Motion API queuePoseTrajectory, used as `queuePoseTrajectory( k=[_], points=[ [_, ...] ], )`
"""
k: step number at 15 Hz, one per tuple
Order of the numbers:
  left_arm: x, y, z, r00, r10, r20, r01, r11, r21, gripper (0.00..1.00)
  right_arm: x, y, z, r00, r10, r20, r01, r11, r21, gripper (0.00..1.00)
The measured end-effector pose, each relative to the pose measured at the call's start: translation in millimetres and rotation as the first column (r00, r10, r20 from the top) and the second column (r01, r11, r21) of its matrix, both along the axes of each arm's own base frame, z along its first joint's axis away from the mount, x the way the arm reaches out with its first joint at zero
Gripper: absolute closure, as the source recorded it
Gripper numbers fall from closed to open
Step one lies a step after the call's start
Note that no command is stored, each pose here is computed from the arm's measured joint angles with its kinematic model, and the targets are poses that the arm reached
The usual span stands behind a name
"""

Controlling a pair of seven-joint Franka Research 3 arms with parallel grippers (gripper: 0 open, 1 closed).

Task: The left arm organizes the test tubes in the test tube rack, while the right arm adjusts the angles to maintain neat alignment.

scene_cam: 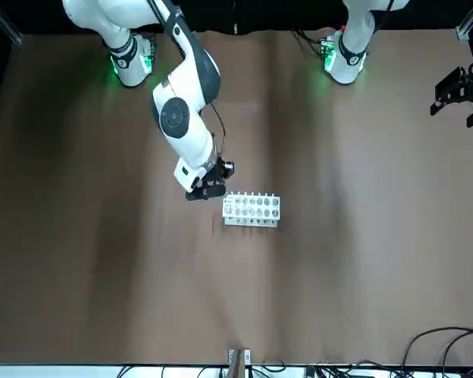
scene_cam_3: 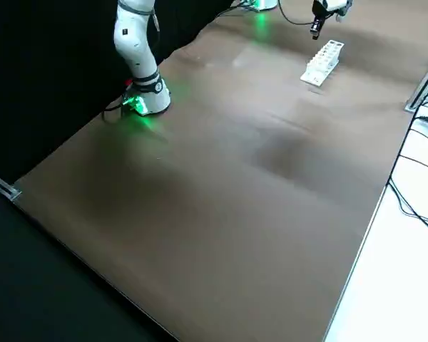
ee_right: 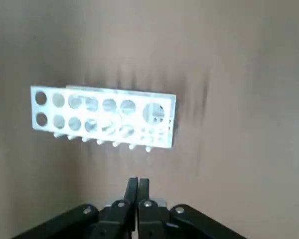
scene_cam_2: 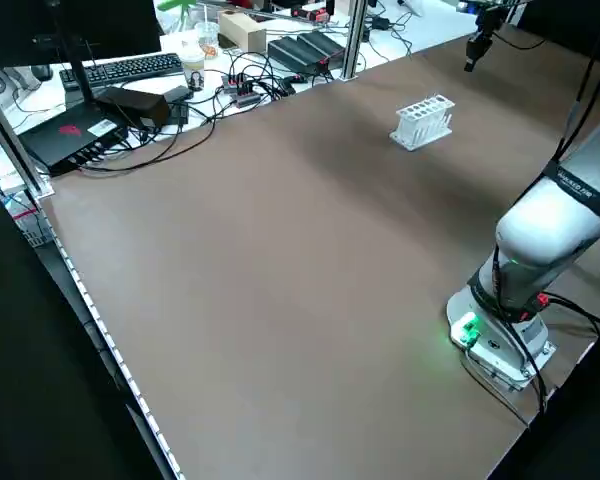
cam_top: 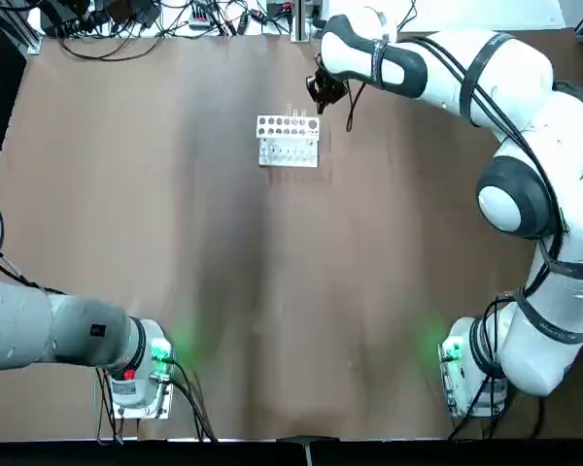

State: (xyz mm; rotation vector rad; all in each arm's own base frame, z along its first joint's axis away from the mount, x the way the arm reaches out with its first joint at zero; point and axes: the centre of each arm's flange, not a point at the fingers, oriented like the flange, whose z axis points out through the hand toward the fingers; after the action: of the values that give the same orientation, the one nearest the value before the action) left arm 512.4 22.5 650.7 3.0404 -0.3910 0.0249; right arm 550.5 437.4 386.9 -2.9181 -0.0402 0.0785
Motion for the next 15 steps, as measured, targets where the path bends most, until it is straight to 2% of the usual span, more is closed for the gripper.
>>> queuePoseTrajectory(
  k=[3,6,9,15],
  points=[
    [1,0,-1,1.0,-0.001,-0.004,0.001,1.0,0.031,0.0,16,13,3,0.995,-0.079,0.06,0.077,0.996,0.043,0.97],
    [5,-17,-9,0.996,0.087,-0.022,-0.085,0.995,0.054,0.0,29,22,-8,0.983,-0.138,0.121,0.128,0.988,0.089,0.98],
    [10,-39,-17,0.987,0.157,-0.04,-0.154,0.986,0.066,0.0,36,29,-21,0.97,-0.179,0.163,0.16,0.979,0.123,0.98],
    [17,-39,-23,0.981,0.19,-0.034,-0.187,0.98,0.071,0.0,44,38,-55,0.951,-0.218,0.219,0.186,0.97,0.16,0.98]
  ],
)
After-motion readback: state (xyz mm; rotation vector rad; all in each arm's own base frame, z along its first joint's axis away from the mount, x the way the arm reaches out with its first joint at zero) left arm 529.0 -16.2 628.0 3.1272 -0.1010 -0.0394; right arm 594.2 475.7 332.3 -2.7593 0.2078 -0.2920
